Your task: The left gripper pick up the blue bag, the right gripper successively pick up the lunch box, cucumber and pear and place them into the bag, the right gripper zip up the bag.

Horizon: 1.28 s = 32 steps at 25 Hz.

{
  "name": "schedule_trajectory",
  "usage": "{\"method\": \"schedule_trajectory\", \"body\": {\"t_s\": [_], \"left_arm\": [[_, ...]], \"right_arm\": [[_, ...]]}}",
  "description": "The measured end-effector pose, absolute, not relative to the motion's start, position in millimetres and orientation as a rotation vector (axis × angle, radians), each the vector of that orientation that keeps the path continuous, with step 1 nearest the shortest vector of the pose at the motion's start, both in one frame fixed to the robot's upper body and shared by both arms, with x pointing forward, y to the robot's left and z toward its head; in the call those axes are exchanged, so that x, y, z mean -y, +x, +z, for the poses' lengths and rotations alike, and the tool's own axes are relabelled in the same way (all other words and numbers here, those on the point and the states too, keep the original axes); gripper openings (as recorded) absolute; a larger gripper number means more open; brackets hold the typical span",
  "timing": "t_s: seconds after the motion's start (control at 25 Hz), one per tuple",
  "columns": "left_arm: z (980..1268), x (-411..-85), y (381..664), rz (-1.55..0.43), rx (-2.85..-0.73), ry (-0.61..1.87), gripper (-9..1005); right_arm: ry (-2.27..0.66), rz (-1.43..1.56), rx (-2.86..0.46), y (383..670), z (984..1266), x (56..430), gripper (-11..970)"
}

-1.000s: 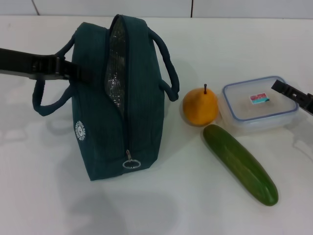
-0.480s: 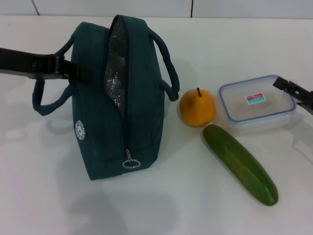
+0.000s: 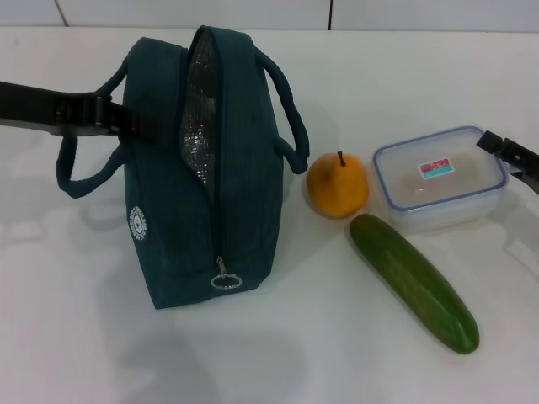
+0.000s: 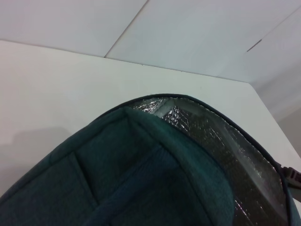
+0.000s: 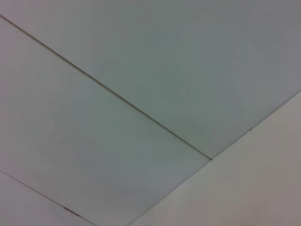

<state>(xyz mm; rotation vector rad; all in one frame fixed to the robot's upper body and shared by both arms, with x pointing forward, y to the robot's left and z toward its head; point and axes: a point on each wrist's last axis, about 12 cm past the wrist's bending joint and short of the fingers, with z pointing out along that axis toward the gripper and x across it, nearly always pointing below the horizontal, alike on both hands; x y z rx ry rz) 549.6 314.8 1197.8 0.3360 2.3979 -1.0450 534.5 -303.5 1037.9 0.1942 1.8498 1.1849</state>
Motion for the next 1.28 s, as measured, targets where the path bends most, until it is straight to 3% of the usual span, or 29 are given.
{"method": "schedule_trajectory", "body": {"t_s": [0.24,0.36,1.0,1.28], "left_arm": [[1197,-314,551,-1.047,-2.398,0.336,40],[1197,-314,552,-1.043,-2.398,0.336,40],[1198,-314,552,-1.04,-2.398,0.338,39],[1197,-314,551,-1.042,-2.4,0.336,39]], "right_arm": [[0.201,1.194,-1.847,534,1038,302,606],[0.214,1.203,-1.835,533,1038,303,387],[0.213,1.216,-1.823,530,1039,304,108],[0.251,1.232,-1.778,521,1039,310,100]]}}
